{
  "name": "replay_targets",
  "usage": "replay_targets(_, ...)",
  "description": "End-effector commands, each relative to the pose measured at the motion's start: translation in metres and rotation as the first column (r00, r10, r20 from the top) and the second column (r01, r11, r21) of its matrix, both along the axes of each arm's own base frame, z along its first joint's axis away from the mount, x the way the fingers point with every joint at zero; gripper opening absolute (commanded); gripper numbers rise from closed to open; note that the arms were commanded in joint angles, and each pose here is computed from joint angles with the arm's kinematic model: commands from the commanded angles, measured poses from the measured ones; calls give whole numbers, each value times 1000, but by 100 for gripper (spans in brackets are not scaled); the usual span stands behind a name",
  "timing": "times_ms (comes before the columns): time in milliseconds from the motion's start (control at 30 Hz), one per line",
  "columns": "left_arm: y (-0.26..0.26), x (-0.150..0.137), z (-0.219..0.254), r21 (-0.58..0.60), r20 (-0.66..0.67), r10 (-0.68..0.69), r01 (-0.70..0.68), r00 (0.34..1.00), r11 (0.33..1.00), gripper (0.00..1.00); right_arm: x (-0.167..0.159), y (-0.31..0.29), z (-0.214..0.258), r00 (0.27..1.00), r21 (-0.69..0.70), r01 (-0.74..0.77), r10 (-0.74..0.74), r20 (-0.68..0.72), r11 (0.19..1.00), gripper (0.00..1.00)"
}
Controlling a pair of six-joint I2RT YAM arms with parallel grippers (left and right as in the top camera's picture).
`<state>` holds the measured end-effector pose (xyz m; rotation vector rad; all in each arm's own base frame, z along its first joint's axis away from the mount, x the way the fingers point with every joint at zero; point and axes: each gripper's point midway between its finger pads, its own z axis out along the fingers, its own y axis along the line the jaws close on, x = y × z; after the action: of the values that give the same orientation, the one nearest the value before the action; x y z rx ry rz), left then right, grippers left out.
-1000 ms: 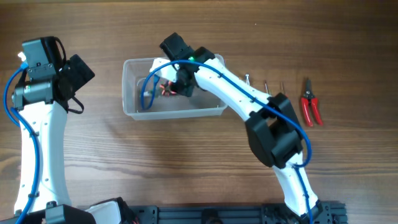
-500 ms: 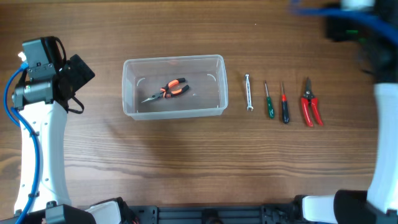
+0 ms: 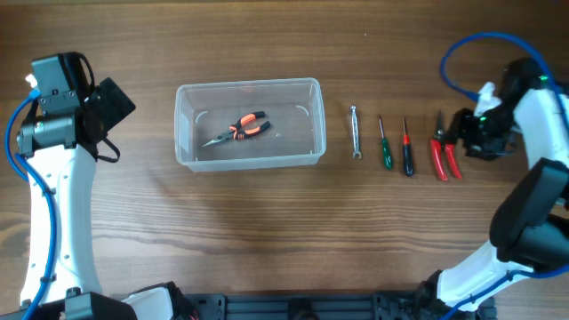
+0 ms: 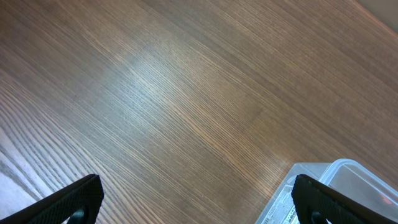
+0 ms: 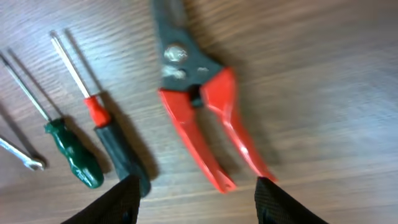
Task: Pack container
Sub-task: 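Move the right gripper to the red-handled snips and grasp them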
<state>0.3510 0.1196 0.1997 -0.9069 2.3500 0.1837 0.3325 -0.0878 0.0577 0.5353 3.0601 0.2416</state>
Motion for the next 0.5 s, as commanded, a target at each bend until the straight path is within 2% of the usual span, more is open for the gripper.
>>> replay_targets(0,1,0,-2,-6,-4,4,-4,1000,1000,100,12,12,1,993,-19,-105,105,48,994,58)
replay_targets(67,1,0,-2,-6,-4,4,-4,1000,1000,100,14,5,0,990,-91,-131,135,40,987,54)
replay_targets(200,1,0,-2,-6,-4,4,-4,1000,1000,100,19,7,-2,978,-163,-200,207,30,966,53)
replay_targets(467,1,0,-2,-6,-4,4,-4,1000,1000,100,11,24,-25,960,-173,-278,281,-4,945,53)
